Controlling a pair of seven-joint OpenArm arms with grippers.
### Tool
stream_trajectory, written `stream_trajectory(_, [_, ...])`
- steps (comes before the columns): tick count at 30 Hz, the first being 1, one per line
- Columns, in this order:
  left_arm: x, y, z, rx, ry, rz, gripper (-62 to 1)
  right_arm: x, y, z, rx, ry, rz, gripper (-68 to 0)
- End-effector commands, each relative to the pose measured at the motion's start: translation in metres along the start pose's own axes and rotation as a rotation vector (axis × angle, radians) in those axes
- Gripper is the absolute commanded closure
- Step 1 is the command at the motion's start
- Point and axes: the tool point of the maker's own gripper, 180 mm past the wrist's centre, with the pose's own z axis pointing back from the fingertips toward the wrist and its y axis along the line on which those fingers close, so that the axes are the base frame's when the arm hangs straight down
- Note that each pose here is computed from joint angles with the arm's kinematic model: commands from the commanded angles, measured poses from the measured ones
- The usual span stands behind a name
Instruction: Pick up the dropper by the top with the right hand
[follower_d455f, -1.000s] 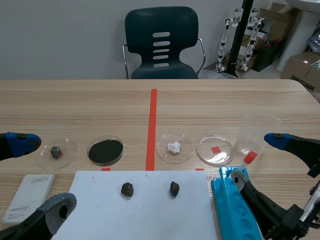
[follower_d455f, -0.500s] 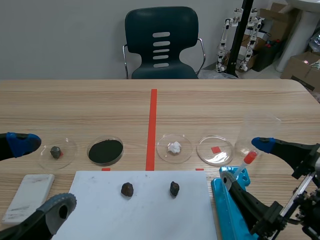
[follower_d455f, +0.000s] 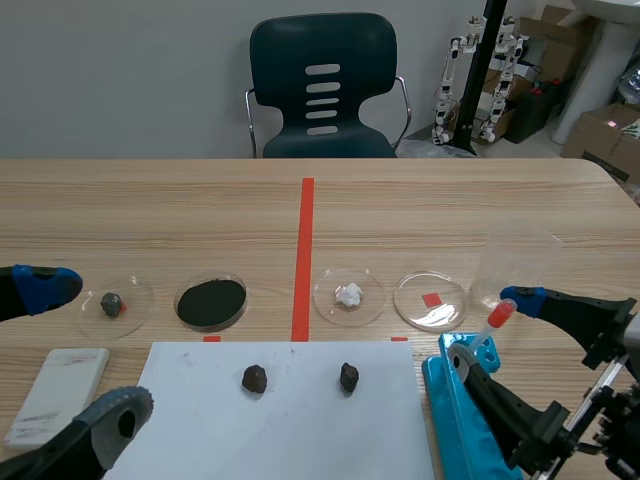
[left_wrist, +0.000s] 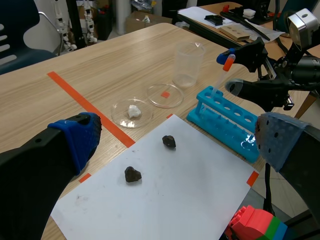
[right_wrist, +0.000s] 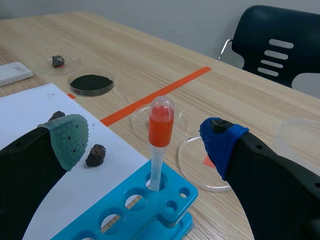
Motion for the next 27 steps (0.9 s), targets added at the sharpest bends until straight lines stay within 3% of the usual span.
stream_trajectory(1, [0.0075, -0.0007, -0.0015, 0.001, -0.036, 0.01, -62.3, 0.0074, -0.0044, -0.0021, -0.009, -0.032, 0.006, -43.2])
stream_trajectory(10, [0.0075, -0.0007, -0.0015, 0.001, -0.036, 0.01, -62.3, 0.009, -0.0041, -0.002, -0.007, -0.041, 0.008, -31.5])
stream_trajectory(27, [0.0075, -0.0007, -0.0015, 0.001, -0.036, 0.01, -62.3, 0.0121, -0.0034, 0.0002, -0.004, -0.057, 0.008, -31.5])
